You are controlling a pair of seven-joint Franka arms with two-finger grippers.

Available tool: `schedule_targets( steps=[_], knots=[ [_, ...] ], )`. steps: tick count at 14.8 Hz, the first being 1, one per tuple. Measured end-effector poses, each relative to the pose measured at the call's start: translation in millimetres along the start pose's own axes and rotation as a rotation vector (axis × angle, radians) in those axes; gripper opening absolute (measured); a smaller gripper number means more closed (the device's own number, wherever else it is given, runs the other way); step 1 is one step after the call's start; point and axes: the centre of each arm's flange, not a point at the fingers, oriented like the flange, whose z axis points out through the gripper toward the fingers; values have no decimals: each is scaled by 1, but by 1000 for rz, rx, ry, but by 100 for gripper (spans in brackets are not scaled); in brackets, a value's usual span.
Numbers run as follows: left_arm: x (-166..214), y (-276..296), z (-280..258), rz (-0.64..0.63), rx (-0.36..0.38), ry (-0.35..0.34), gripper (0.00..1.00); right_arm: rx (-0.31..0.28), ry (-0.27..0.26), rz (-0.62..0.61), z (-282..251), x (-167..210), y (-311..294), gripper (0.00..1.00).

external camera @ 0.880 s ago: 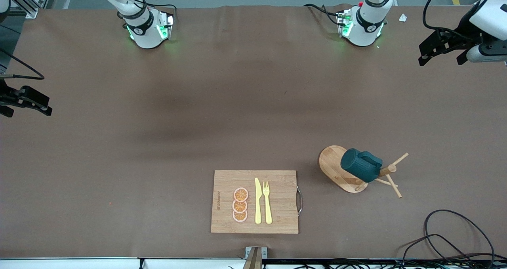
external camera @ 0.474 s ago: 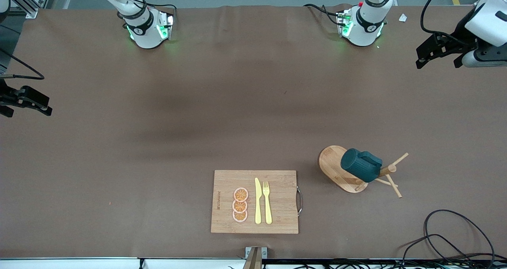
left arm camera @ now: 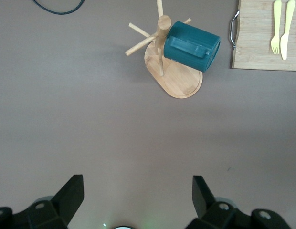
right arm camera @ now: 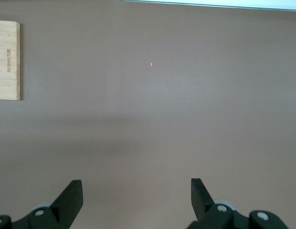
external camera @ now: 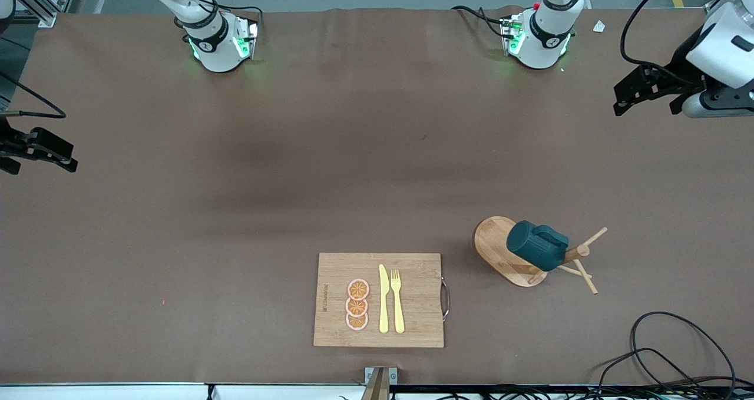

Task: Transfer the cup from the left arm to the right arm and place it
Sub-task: 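Reach the left gripper to the teal mug on the wooden stand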

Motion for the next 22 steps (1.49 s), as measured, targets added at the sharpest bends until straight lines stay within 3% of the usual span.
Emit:
schedule_targets(
  steps=[3, 6, 13, 15, 19, 22],
  knots=[
    [18, 9, 3, -120, -37, 51, 100, 0, 0, -2, 0, 0, -1, 100],
    [40, 23, 12, -313, -129, 60, 100, 0, 2, -2, -1, 0, -1, 100],
    [107, 50, 84, -629, -248, 98, 100, 0, 5, -2, -2, 0, -1, 100],
    [123, 57, 110, -722, -275, 88, 100, 0, 5, -2, -2, 0, -1, 100],
    [142, 52, 151, -895, -338, -8, 100, 0, 6, -1, -2, 0, -1, 100],
    [152, 34, 173, -961, -338, -48, 100, 0, 6, -1, -2, 0, -1, 100]
  ],
)
